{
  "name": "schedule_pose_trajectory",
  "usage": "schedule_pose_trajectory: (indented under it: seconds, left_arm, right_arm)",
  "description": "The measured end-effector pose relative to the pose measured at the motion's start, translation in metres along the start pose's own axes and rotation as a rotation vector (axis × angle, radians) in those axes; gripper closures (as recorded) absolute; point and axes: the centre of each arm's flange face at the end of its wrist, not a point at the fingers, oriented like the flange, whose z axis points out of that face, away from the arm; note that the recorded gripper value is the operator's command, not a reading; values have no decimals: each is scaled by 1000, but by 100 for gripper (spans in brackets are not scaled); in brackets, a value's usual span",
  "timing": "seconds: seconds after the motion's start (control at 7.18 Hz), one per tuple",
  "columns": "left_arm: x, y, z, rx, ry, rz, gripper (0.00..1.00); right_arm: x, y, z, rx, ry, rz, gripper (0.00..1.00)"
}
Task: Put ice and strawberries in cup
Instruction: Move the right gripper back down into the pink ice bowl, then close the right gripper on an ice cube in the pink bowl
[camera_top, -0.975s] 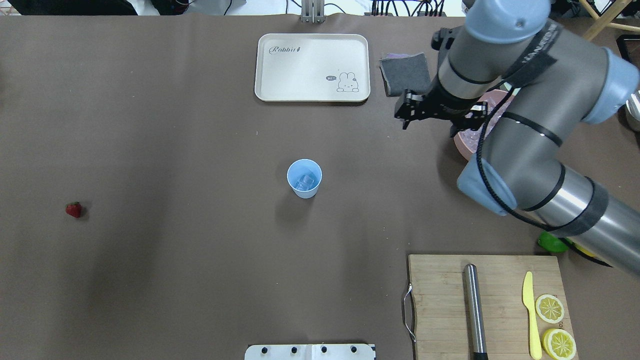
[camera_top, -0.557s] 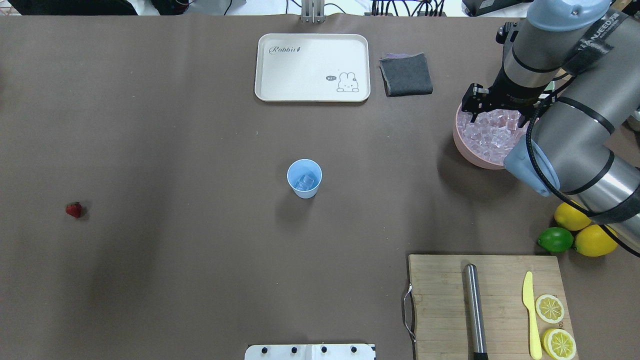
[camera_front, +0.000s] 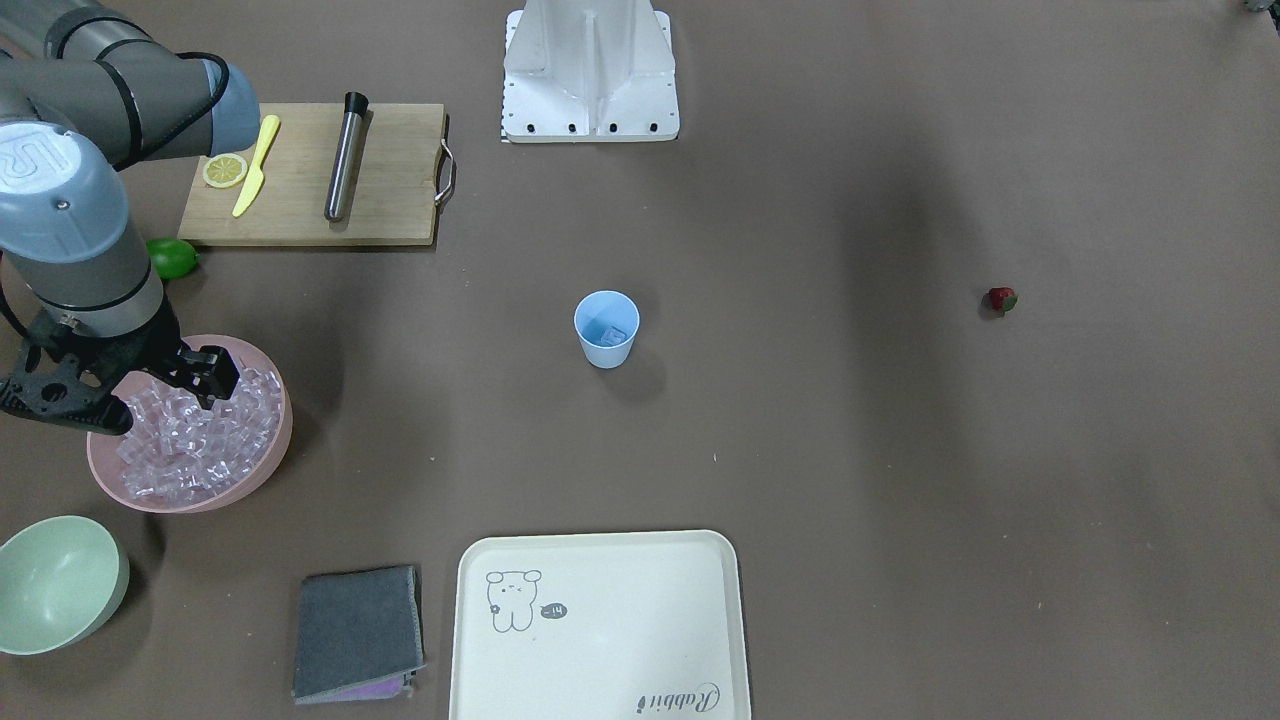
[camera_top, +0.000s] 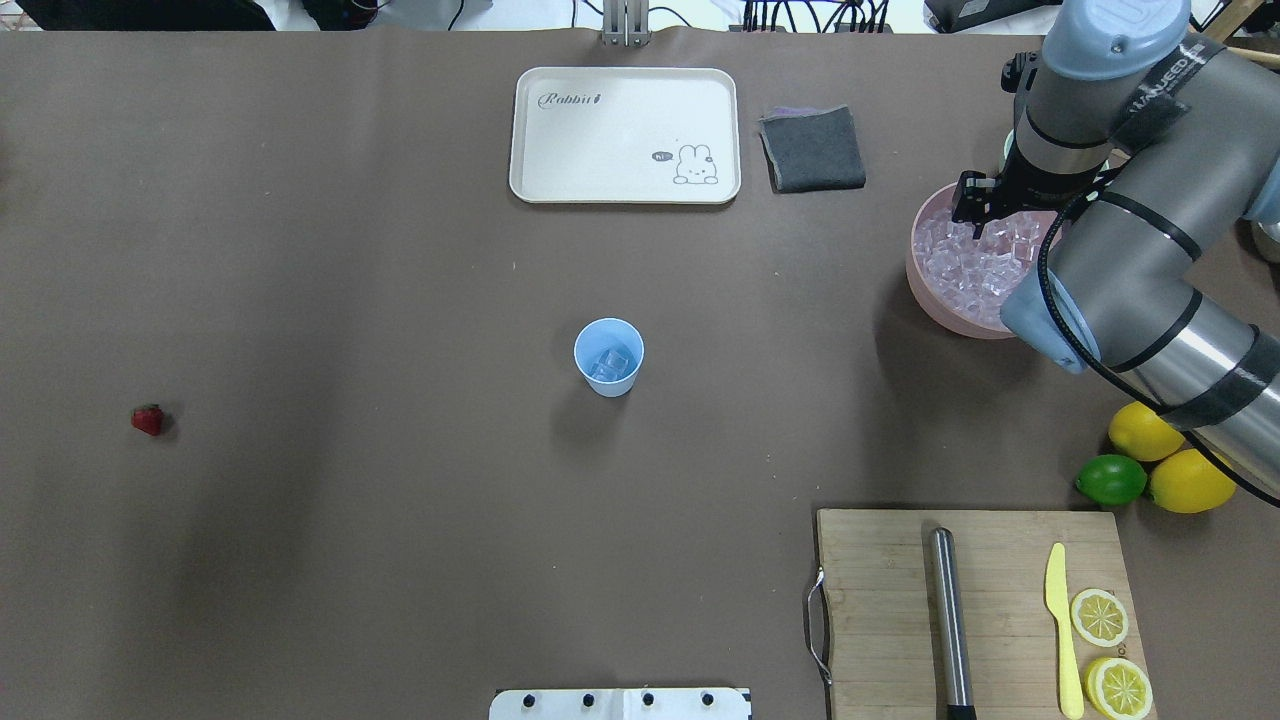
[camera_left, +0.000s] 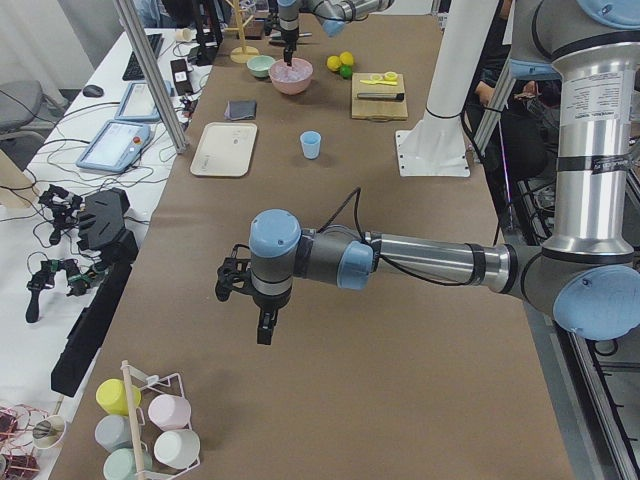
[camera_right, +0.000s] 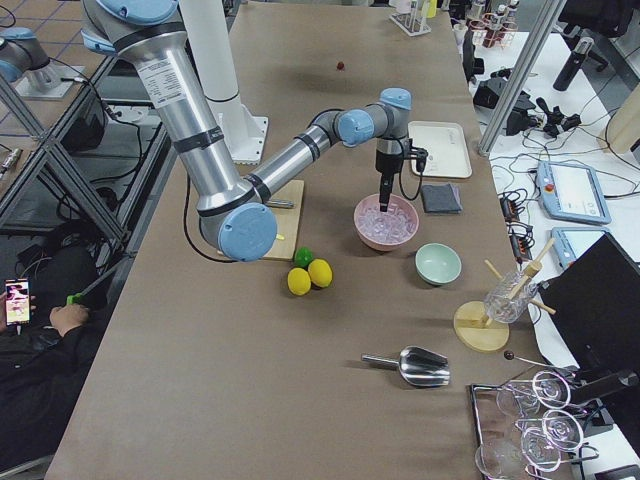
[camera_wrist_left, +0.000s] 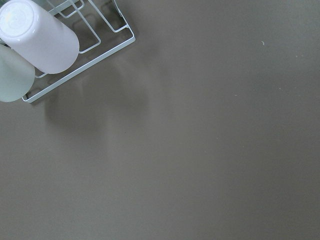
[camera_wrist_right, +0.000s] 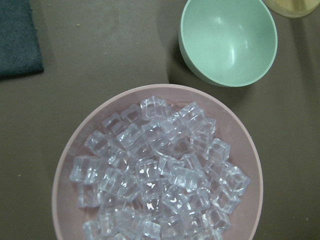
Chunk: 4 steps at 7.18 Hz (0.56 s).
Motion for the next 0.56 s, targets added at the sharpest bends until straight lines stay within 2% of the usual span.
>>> schedule_pose_trajectory:
  seconds: [0.28, 0.56]
  left_arm:
    - [2, -1, 4, 3, 2, 13, 2]
    - [3, -2, 6, 4, 3, 16, 2]
  right_arm:
    - [-4, -14, 33, 24, -26, -24, 20]
    - [-7, -15, 47, 25, -37, -36, 20]
